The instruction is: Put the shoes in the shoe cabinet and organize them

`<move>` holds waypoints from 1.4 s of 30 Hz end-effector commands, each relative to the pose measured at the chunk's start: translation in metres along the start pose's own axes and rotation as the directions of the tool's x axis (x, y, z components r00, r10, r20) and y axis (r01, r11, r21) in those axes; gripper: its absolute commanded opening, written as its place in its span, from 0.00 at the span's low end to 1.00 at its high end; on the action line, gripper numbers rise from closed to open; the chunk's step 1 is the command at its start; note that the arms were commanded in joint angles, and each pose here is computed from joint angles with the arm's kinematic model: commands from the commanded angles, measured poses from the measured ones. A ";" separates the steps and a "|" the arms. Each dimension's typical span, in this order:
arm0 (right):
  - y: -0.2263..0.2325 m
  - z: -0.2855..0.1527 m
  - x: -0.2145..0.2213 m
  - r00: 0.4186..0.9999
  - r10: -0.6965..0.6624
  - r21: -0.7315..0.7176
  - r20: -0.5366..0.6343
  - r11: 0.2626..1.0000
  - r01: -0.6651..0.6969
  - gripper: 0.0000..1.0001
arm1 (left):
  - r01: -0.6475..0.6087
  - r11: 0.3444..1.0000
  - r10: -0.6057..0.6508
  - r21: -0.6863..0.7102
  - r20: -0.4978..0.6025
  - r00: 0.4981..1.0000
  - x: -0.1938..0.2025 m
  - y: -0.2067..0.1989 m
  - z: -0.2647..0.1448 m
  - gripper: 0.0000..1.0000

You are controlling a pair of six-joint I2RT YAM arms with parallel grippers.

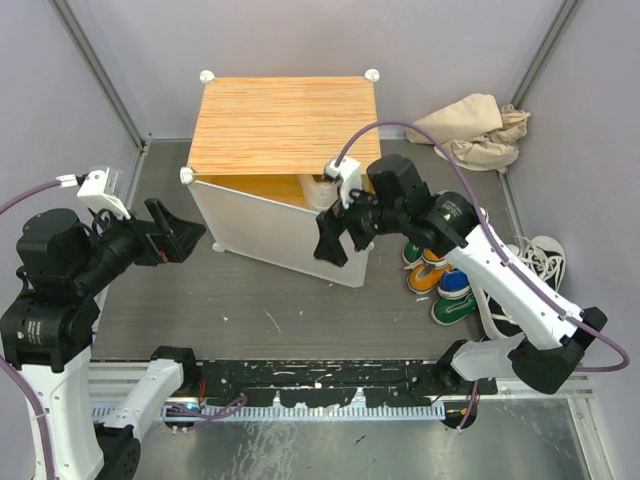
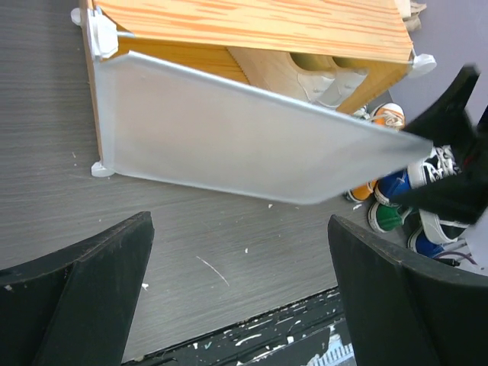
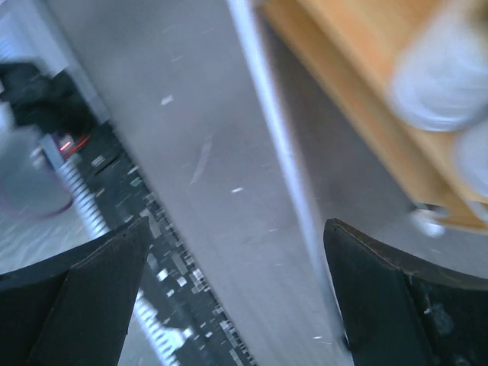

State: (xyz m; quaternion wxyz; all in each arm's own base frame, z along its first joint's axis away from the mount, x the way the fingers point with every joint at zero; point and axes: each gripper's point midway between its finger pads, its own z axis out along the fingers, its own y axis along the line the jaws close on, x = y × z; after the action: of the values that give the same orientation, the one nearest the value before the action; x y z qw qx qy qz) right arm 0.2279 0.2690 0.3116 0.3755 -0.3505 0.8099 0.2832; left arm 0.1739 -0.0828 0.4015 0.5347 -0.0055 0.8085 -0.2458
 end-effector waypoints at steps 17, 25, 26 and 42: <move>0.067 -0.001 -0.005 0.988 -0.104 0.074 0.116 0.993 0.095 1.00 | 0.013 0.990 -0.019 0.143 0.040 0.999 -0.033 -0.030 0.011 0.98; -0.021 -0.004 0.003 0.983 0.019 0.466 0.181 0.879 -0.103 1.00 | 0.060 0.971 -0.052 0.231 -0.044 0.998 -0.022 -0.041 0.021 0.98; -0.036 -0.003 0.007 0.982 0.058 0.485 0.180 0.863 -0.140 1.00 | 0.064 0.970 -0.055 0.233 -0.045 0.997 -0.021 -0.041 0.022 0.98; -0.126 -0.109 0.105 0.861 0.372 0.773 0.346 0.407 -0.486 1.00 | 0.070 0.949 -0.057 0.308 -0.050 0.997 -0.015 -0.054 0.019 0.98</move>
State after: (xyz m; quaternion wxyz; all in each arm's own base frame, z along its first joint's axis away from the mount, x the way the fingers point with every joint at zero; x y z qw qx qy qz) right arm 0.2441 0.1274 0.2687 0.4519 0.0108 0.8920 0.0059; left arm 0.1880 -0.1264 0.4109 0.4777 0.0322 0.7985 -0.3650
